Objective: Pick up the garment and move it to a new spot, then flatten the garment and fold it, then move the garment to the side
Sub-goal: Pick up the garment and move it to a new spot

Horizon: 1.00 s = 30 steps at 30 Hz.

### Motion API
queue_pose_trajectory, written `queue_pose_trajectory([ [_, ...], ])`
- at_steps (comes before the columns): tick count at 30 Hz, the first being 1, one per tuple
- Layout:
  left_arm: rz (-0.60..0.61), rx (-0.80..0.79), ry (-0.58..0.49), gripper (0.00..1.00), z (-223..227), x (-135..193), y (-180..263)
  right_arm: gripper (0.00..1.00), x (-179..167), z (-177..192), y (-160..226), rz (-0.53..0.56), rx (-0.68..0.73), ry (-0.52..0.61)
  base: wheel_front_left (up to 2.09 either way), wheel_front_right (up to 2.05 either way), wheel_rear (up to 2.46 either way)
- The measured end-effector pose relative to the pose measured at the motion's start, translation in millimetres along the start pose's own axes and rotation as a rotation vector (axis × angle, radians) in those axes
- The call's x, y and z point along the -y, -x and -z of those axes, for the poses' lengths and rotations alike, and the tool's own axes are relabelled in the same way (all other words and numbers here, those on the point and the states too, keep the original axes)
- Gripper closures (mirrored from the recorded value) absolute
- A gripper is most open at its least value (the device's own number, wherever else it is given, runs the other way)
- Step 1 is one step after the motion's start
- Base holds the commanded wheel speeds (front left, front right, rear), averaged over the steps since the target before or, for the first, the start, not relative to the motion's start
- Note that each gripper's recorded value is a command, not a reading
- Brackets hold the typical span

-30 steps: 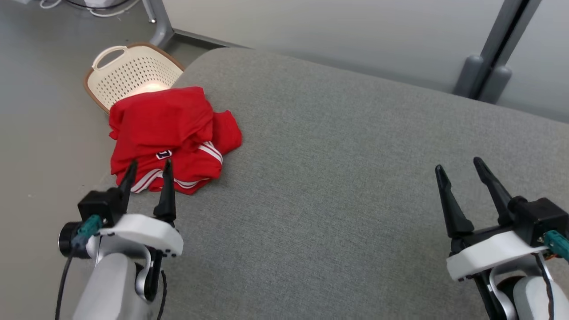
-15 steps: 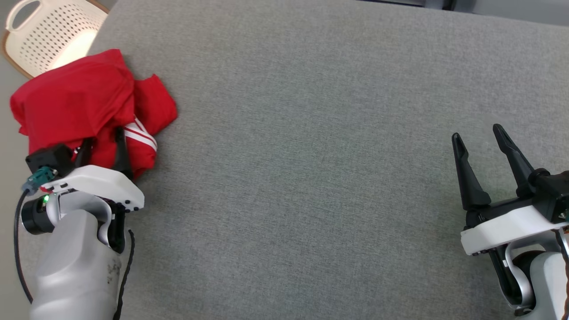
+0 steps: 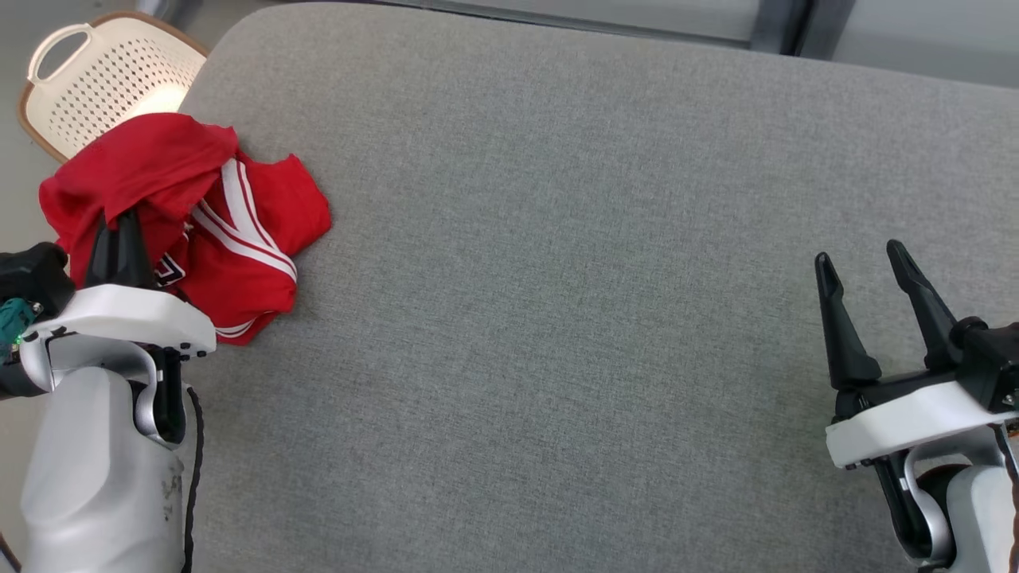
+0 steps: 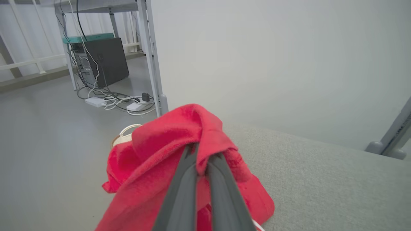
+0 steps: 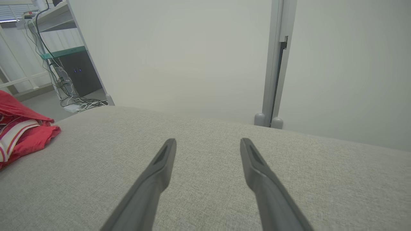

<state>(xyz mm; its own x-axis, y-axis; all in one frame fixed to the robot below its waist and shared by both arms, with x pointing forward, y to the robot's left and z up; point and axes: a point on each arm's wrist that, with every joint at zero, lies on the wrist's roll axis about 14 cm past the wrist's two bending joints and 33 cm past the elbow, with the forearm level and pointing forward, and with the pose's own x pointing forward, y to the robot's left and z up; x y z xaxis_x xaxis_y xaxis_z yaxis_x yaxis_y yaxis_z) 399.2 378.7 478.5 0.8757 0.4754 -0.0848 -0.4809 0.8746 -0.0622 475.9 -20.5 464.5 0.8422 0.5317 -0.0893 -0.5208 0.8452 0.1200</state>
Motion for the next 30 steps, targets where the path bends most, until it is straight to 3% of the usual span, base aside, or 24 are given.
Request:
queue_pose_trajectory([
  [7,0.075,0.204,-0.023,1.00,-59,15,32,0.00,-12,-20,21,0.013,0.039,0.000,0.00,0.00,0.00],
  [13,0.215,0.297,-0.011,1.00,-79,56,66,0.00,-13,-35,43,0.048,0.074,0.005,0.00,0.00,0.00],
  [21,0.547,0.186,0.020,1.00,-52,165,102,0.00,6,-44,75,0.138,0.102,-0.004,0.00,0.00,0.00],
  [22,0.547,0.186,0.020,1.00,-52,165,102,0.00,6,-44,75,0.138,0.102,-0.004,0.00,0.00,0.00],
  [23,0.655,0.138,0.023,1.00,-39,199,115,0.00,11,-46,84,0.167,0.108,-0.007,0.00,0.00,0.00],
  [24,0.655,0.138,0.023,1.00,-39,199,115,0.00,11,-46,84,0.167,0.108,-0.007,0.00,0.00,0.00],
  [30,0.998,0.078,0.065,1.00,-28,306,159,0.00,44,-47,116,0.294,0.127,-0.018,0.00,0.00,0.00],
])
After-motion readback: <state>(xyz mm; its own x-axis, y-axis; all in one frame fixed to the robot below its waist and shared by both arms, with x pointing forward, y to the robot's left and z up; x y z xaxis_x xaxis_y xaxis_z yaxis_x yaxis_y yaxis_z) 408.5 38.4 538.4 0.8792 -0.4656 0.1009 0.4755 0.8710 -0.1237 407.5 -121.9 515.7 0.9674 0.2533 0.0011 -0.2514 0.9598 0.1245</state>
